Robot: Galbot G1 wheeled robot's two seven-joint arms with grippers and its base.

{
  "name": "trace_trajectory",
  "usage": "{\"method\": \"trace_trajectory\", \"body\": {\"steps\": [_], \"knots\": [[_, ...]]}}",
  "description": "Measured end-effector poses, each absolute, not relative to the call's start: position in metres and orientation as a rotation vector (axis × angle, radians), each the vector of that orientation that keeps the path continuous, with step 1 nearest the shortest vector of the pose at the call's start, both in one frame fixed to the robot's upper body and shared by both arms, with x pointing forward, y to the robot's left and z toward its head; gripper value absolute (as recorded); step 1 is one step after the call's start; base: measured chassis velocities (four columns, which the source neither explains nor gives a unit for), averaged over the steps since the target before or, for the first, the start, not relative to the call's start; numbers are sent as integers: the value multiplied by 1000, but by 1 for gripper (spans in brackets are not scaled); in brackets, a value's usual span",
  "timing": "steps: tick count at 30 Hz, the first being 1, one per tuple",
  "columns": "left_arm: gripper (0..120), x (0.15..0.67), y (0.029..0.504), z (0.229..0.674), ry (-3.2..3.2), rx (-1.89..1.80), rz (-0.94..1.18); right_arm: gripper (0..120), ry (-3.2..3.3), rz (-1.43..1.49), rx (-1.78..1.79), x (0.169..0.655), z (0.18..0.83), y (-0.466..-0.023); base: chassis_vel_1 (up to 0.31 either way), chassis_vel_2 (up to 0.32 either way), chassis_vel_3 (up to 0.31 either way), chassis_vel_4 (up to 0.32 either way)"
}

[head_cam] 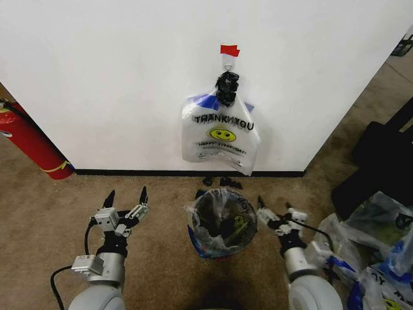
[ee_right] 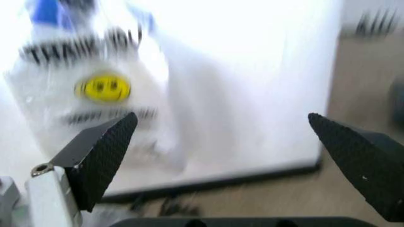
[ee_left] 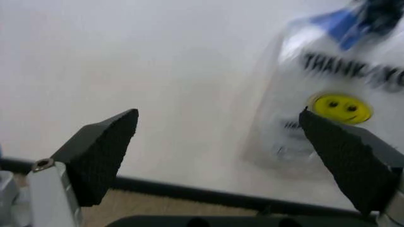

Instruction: Pick up the garbage bag from the wall and place it over the trash bin.

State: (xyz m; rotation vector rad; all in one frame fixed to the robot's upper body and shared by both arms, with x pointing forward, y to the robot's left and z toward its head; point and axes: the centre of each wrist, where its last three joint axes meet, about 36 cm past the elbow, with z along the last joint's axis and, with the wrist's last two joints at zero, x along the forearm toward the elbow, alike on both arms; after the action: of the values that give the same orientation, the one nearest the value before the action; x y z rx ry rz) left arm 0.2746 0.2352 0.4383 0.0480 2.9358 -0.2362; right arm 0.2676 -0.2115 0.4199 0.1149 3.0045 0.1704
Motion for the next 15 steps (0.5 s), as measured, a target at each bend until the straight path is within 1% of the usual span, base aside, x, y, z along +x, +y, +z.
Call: {"method": "trace_trajectory", "body": {"steps": [3,9,15], "knots": [[100,274,233,440,2888,58,-160,100,2938,27,153,249,421,-218,0,0,0,0],[100,267,231,443,2866,48,-126,100,2907,-32,130,221,431,-229,0,0,0,0],[100,258,221,445,2869,65,-121,100,2889,-19,133,217,438,-229,0,0,0,0]]}}
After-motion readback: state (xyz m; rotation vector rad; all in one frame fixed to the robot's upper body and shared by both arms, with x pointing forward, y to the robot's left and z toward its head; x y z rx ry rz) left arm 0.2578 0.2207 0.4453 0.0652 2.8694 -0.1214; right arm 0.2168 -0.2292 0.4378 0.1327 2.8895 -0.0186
